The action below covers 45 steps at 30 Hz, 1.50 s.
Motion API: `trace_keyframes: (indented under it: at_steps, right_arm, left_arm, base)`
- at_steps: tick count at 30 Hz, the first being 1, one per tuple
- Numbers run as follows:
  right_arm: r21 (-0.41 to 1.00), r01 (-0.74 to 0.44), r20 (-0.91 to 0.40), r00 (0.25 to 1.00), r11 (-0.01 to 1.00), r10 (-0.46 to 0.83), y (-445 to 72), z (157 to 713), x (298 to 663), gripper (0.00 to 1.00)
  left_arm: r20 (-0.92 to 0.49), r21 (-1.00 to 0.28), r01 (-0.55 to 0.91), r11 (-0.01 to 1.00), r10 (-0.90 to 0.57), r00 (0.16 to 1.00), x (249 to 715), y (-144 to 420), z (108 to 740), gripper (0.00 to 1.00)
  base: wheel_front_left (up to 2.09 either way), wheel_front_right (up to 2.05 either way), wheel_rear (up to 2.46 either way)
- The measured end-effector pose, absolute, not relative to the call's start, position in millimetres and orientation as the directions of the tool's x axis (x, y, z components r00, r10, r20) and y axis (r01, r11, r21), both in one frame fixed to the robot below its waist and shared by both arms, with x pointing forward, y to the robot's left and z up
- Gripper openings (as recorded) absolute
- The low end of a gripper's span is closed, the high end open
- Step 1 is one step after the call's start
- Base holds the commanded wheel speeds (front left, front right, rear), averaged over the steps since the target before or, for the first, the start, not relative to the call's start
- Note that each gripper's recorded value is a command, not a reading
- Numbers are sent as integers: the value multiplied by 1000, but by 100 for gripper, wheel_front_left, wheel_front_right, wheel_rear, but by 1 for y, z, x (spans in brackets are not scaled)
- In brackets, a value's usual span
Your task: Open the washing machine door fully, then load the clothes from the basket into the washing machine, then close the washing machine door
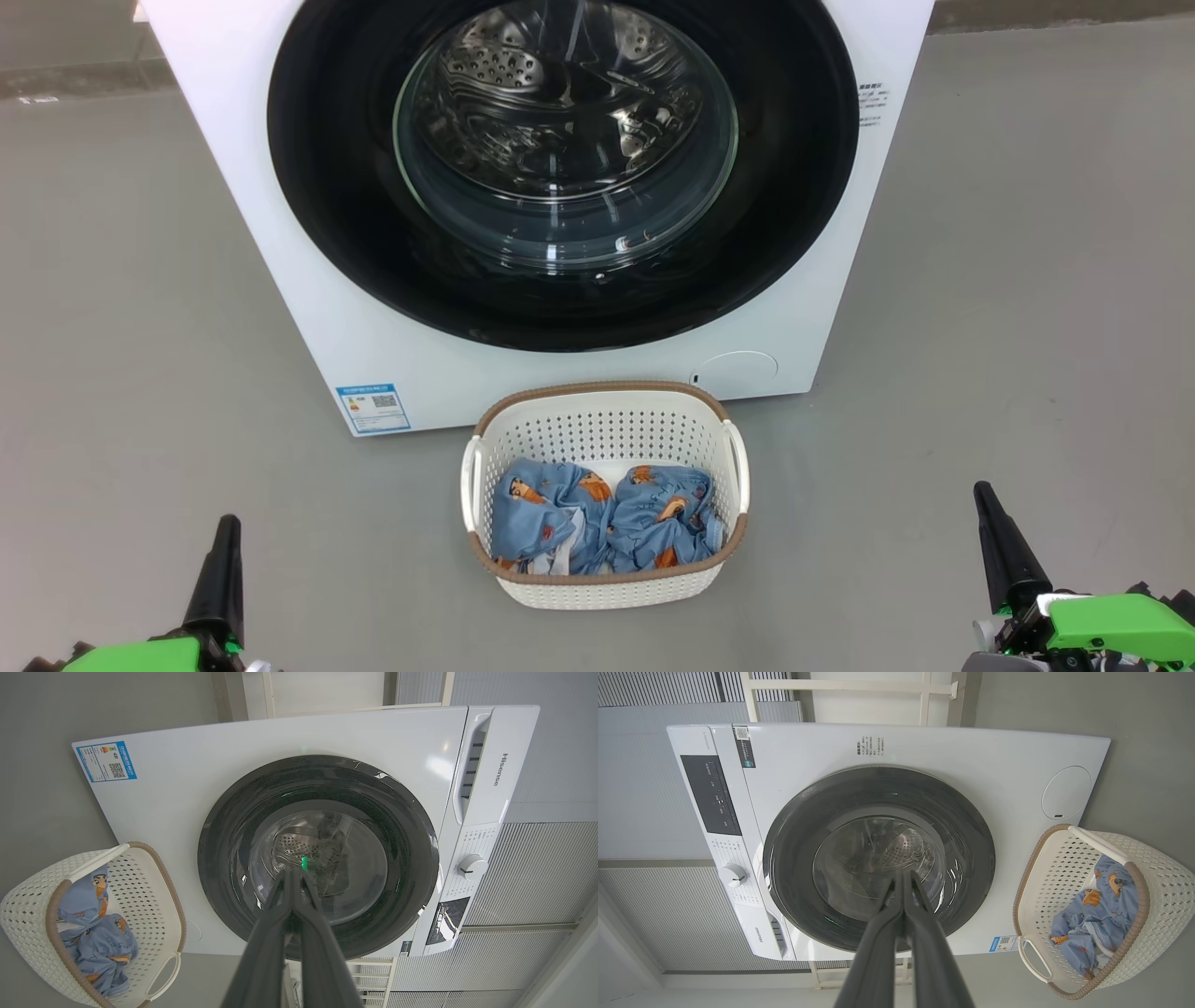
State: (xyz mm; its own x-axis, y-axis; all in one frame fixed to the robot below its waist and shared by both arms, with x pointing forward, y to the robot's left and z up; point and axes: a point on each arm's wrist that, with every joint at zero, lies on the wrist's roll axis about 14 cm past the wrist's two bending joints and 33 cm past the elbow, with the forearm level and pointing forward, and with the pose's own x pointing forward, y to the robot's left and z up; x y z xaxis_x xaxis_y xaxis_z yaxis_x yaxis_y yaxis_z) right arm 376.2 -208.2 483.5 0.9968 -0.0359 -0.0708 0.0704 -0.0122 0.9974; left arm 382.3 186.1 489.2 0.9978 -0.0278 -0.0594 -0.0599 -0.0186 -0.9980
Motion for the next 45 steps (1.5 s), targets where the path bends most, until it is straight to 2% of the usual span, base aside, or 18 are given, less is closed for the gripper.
trace_keyframes:
  at_steps: [45]
  right_arm:
    - [997, 70, -71, 997, -12, -36, -208, 484, 376, 0]
  left_arm:
    - [-59, -998, -60, -19, -28, 998, 382, 186, 489, 0]
  base:
    - [0, 0, 0]
